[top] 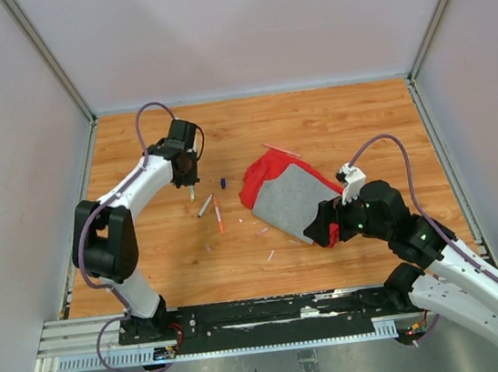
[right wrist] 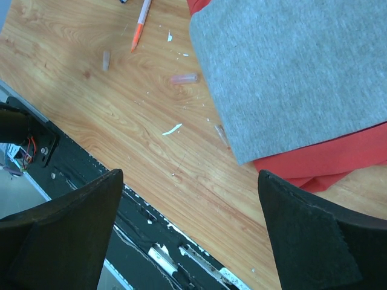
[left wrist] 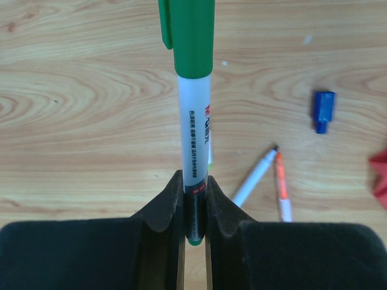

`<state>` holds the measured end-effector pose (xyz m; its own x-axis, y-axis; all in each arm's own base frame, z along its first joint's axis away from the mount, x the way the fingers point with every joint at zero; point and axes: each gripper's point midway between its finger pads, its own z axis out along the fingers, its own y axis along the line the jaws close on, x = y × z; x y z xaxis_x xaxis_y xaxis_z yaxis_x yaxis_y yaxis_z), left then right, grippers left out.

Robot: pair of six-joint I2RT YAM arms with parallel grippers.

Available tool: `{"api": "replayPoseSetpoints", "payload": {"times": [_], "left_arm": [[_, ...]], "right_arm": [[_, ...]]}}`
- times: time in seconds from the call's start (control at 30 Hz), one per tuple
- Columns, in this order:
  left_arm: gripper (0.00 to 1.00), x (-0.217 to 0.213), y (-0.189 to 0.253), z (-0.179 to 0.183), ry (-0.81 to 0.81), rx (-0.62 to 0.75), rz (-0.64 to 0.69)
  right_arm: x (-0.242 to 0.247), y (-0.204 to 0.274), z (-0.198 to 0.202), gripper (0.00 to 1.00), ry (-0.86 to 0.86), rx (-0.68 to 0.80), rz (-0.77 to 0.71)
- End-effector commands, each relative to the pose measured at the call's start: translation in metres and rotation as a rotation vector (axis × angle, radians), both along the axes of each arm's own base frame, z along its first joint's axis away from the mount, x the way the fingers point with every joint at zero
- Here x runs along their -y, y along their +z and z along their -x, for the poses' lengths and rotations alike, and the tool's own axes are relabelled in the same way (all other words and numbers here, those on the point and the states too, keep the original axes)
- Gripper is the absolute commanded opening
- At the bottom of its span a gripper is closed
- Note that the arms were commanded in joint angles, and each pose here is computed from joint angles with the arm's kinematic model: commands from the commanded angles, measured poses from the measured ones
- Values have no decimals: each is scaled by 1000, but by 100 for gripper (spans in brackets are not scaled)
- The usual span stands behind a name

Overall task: Insert the pens into the pen caps
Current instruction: Place the pen at the center of the board.

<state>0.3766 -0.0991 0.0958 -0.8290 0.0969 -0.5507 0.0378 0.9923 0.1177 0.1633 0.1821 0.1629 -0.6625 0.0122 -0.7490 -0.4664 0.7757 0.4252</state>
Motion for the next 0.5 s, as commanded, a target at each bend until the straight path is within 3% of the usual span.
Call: {"api": "replayPoseSetpoints", "payload": {"times": [0.0, 0.27, 0.47], "left_arm": [[1, -32, -5, -8, -2, -89, -65], [1, -52, -18, -22, 22, -121, 52], [0, -51, -42, -17, 30, -182, 66]], "right_arm": [[-3, -3, 7, 92, 45, -14, -16], [-6, -4, 11, 92, 77, -15, -19], [-10, -5, 11, 92, 88, -24, -30]]}}
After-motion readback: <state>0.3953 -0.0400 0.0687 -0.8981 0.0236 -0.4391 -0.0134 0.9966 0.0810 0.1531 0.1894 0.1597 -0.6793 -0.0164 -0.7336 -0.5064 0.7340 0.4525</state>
